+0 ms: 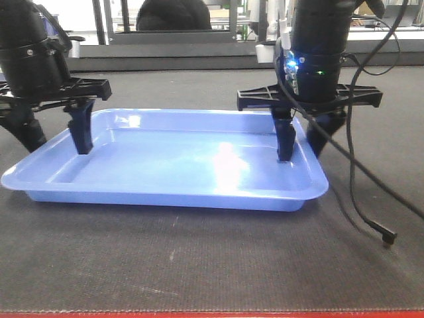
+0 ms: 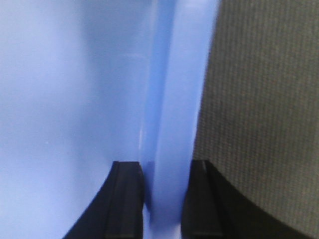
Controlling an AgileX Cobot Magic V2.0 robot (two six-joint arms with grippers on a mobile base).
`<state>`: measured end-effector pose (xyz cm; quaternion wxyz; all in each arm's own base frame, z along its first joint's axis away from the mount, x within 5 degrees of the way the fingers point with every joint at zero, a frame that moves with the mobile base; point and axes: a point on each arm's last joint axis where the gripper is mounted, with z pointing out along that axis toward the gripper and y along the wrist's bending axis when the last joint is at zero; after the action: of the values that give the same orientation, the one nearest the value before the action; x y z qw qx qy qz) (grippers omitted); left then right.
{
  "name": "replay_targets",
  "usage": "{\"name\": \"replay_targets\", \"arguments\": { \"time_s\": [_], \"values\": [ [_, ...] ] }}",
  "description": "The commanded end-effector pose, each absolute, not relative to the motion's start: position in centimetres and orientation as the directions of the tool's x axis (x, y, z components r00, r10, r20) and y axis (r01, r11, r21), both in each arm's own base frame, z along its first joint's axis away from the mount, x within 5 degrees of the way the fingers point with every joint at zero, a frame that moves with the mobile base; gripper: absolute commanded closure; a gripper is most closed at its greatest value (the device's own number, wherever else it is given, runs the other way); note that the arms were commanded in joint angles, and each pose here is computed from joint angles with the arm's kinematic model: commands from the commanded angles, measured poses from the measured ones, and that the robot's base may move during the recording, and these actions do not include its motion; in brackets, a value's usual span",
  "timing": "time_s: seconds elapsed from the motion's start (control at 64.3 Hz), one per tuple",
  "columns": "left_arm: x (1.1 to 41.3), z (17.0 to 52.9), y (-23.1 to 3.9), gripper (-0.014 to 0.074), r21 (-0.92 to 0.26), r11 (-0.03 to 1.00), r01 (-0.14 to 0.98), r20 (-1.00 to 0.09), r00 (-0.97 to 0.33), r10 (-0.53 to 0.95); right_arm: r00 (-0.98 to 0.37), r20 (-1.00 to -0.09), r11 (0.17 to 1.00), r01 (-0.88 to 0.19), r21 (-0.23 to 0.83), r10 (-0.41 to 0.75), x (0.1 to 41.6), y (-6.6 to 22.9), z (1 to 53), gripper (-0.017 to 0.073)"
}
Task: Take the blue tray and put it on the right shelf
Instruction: 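Lower both grippers onto opposite rims of the blue tray, then close both grippers on the tray rims and lift the tray, then hold the tray with both grippers while the base backs away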
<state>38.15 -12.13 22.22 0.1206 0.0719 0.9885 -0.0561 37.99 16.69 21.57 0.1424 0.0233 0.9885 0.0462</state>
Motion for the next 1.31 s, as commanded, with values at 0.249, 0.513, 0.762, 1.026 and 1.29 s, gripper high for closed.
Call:
{"name": "replay_targets", "arguments": {
  "time_s": [0.249,0.513,0.762,1.026,1.29],
  "values": [
    [36.9,26.6,-12.3,0.0640,-0.117,0.979,0.164,-0.309,-0.943,0.121,-0.909,-0.412,0.990,0.003,0.141,0.061,36.8,15.9,27.8,0.0503],
    [32.7,34.0,-11.4,0.0633,-0.106,0.973,0.204,-0.441,-0.887,0.138,-0.839,-0.543,0.990,-0.035,0.138,0.046,32.5,14.1,35.5,0.0503],
    [27.2,38.3,-11.2,0.0633,-0.047,0.973,0.226,-0.444,-0.877,0.182,-0.792,-0.608,0.991,-0.121,0.059,-0.061,27.1,14.2,39.9,0.0503],
    [22.8,41.6,-10.7,0.0633,-0.075,0.967,0.242,-0.496,-0.851,0.174,-0.801,-0.597,0.984,-0.144,0.105,-0.054,23.5,12.9,39.7,0.0503],
    [21.2,40.2,-12.5,0.0633,-0.108,0.943,0.315,-0.430,-0.870,0.242,-0.795,-0.605,0.979,-0.149,0.137,-0.036,21.1,11.7,40.1,0.0503]
  ]
}}
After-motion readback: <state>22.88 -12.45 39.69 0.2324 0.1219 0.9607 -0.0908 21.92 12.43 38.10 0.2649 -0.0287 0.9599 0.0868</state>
